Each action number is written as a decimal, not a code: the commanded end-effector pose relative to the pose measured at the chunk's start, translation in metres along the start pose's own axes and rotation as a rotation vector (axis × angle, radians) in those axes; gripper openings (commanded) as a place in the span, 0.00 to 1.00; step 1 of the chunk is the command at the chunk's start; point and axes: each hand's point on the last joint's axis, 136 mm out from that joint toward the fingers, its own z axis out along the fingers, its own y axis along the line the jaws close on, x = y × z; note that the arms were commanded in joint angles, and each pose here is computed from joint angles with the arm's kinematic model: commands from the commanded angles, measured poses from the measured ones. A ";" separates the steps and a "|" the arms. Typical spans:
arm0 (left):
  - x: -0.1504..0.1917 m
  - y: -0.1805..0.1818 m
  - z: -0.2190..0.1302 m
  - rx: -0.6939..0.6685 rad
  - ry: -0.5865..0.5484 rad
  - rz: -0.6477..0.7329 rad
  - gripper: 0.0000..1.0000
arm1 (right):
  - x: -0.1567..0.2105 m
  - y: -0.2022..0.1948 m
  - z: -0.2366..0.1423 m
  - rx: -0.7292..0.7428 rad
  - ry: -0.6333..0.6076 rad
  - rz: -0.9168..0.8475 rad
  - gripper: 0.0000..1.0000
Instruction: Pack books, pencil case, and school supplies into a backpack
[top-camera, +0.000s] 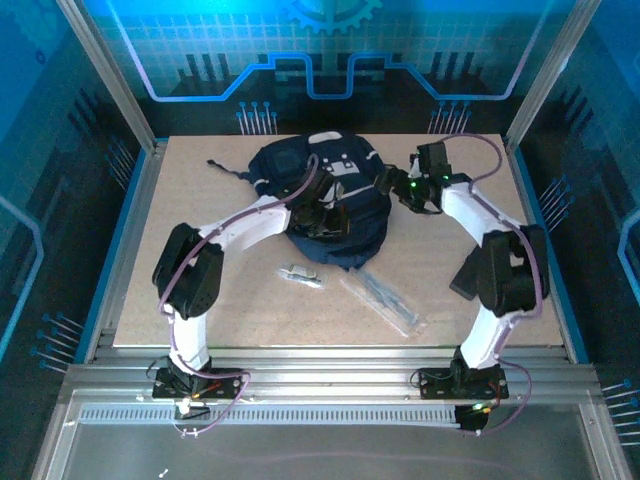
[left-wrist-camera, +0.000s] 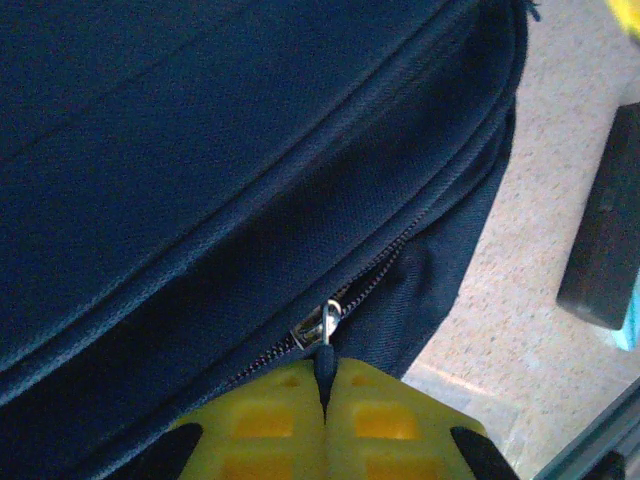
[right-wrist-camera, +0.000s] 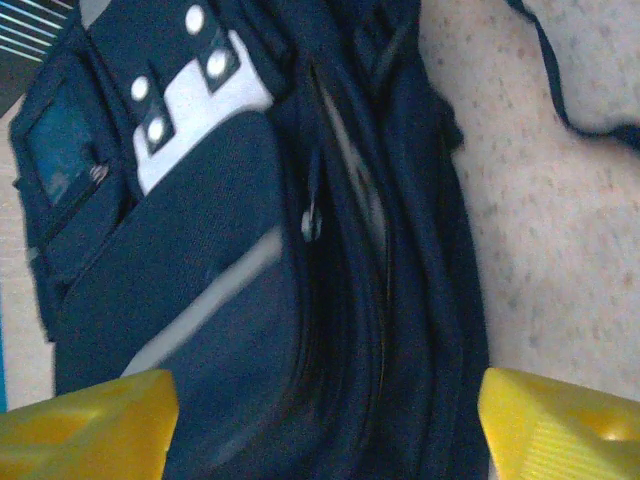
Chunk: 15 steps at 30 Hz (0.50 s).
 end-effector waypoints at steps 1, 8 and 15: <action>-0.027 -0.045 -0.008 0.128 -0.068 0.039 0.00 | 0.023 0.000 -0.011 -0.040 0.030 0.047 0.88; -0.010 -0.064 -0.013 0.168 -0.046 0.048 0.00 | 0.044 0.020 0.030 -0.156 0.099 0.121 0.89; -0.002 -0.052 -0.026 0.146 -0.083 0.028 0.00 | 0.047 0.020 0.056 -0.166 0.091 0.146 0.00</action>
